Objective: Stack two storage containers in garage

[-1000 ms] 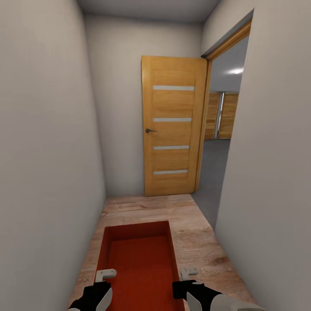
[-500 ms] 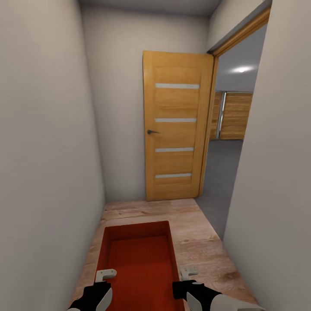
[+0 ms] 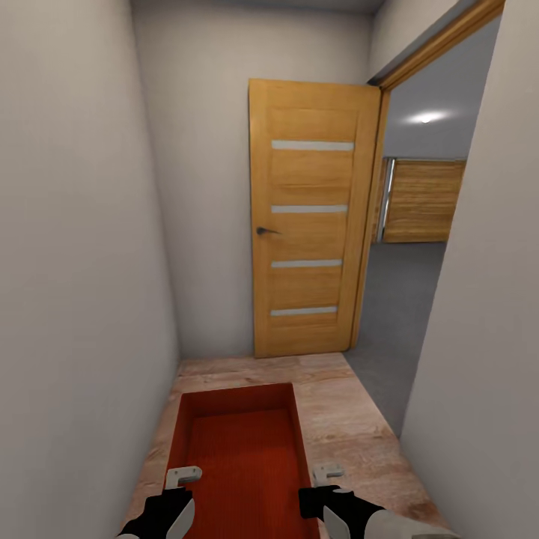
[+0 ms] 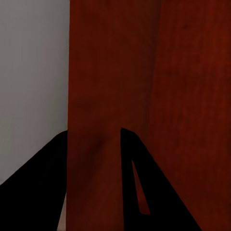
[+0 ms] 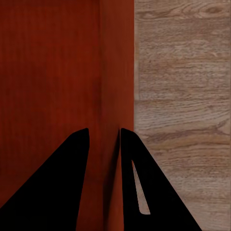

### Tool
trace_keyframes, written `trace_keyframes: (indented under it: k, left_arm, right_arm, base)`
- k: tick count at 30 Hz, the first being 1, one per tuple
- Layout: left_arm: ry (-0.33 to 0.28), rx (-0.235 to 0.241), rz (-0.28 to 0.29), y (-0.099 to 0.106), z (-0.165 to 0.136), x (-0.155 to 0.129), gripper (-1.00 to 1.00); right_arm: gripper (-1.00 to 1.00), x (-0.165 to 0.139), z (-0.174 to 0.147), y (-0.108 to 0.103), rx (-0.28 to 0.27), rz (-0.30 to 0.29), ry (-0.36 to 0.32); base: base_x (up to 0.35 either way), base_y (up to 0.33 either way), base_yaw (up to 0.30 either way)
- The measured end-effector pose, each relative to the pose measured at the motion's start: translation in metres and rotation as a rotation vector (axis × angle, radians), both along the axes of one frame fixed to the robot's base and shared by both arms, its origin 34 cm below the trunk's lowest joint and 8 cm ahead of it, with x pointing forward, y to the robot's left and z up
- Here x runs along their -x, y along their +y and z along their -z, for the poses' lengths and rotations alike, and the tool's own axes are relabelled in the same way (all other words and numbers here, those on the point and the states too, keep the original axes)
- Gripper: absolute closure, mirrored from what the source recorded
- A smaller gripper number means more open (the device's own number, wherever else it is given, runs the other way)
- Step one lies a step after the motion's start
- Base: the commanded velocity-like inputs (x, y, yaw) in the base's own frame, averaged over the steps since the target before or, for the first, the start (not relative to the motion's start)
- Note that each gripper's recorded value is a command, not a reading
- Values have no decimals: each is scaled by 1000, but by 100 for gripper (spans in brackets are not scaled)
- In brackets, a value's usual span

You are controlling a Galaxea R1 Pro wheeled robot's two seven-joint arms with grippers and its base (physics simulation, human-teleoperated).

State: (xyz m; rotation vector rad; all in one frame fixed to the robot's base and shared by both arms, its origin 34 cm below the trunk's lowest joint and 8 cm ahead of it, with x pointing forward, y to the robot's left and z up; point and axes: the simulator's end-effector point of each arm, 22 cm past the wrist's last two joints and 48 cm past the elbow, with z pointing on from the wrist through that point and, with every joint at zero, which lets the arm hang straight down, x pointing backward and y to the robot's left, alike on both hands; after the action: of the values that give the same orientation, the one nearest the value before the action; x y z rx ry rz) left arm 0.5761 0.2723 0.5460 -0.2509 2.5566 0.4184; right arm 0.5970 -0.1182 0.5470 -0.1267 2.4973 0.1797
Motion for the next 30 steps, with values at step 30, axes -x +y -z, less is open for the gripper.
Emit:
trace_keyframes:
  k: [30]
  left_arm:
    - [-1, -6, 6, 0, -1, -1, 100]
  right_arm:
    - [100, 2, 2, 0, -5, 7, -2]
  base:
    - [344, 0, -125]
